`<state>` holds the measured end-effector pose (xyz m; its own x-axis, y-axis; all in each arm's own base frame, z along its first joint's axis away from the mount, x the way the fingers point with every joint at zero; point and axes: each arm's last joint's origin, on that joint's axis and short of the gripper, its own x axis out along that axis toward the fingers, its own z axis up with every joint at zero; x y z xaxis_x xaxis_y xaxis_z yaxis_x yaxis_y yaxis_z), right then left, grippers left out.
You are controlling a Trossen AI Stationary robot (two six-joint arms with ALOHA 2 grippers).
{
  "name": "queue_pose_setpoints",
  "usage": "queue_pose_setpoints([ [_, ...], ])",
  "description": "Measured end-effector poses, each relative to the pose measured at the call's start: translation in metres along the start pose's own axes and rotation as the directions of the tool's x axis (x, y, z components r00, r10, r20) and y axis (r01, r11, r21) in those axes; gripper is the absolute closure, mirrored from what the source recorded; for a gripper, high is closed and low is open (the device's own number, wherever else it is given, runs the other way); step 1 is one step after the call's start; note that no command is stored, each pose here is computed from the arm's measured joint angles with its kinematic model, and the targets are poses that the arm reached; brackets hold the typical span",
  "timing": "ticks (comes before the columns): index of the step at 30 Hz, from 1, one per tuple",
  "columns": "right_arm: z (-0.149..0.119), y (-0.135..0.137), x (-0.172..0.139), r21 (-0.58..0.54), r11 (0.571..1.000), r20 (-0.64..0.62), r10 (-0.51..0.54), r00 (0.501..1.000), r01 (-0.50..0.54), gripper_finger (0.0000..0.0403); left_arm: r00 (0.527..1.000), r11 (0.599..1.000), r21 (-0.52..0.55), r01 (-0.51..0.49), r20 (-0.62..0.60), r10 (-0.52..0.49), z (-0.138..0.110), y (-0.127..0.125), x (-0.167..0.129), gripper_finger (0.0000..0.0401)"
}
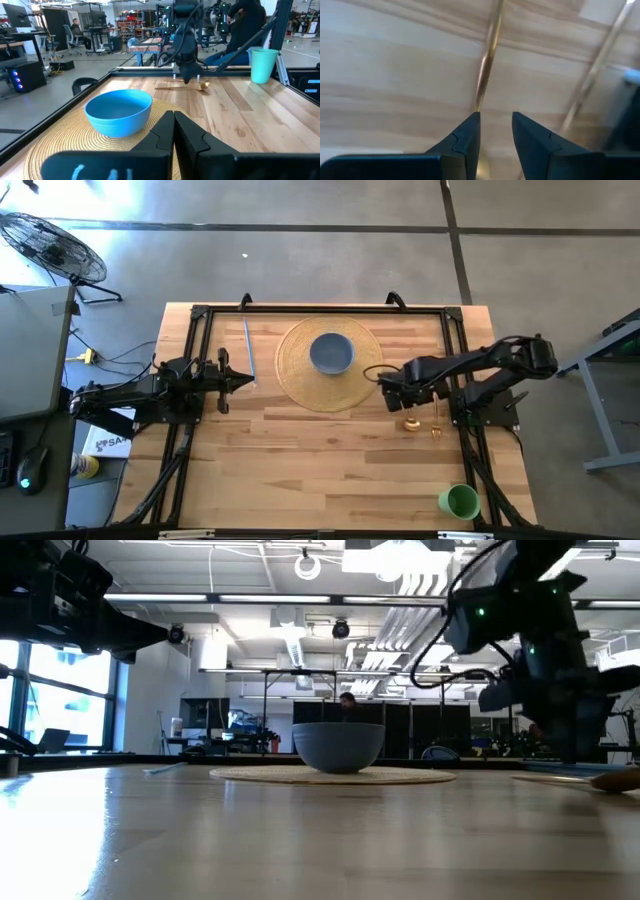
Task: Pick & Place Utensil
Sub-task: Put the gold spoon into the blue bowl on the brown mat
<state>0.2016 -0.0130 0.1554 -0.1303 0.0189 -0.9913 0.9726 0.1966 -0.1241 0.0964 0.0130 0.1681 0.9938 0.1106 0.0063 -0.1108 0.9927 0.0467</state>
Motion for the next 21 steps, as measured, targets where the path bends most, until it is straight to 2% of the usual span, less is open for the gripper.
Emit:
queue_pose_setpoints([
  [5,0.001,0.004,0.012,0.026,0.995,-0.001,0.097,0.995,-0.096,0.0297,1.000,1.000,0.000,0.000,0.000,0.000,0.000,0.000,0.000,0.0400],
  [11,0.000,0.001,0.016,0.055,0.995,-0.010,0.087,0.996,-0.086,0.0309,1.000,1.000,0.000,0.000,0.000,0.000,0.000,0.000,0.000,0.0400],
  [21,-0.007,0.003,0.018,0.074,0.994,-0.006,0.084,0.996,-0.083,0.0368,1.000,1.000,0.000,0.000,0.000,0.000,0.000,0.000,0.000,0.0400],
])
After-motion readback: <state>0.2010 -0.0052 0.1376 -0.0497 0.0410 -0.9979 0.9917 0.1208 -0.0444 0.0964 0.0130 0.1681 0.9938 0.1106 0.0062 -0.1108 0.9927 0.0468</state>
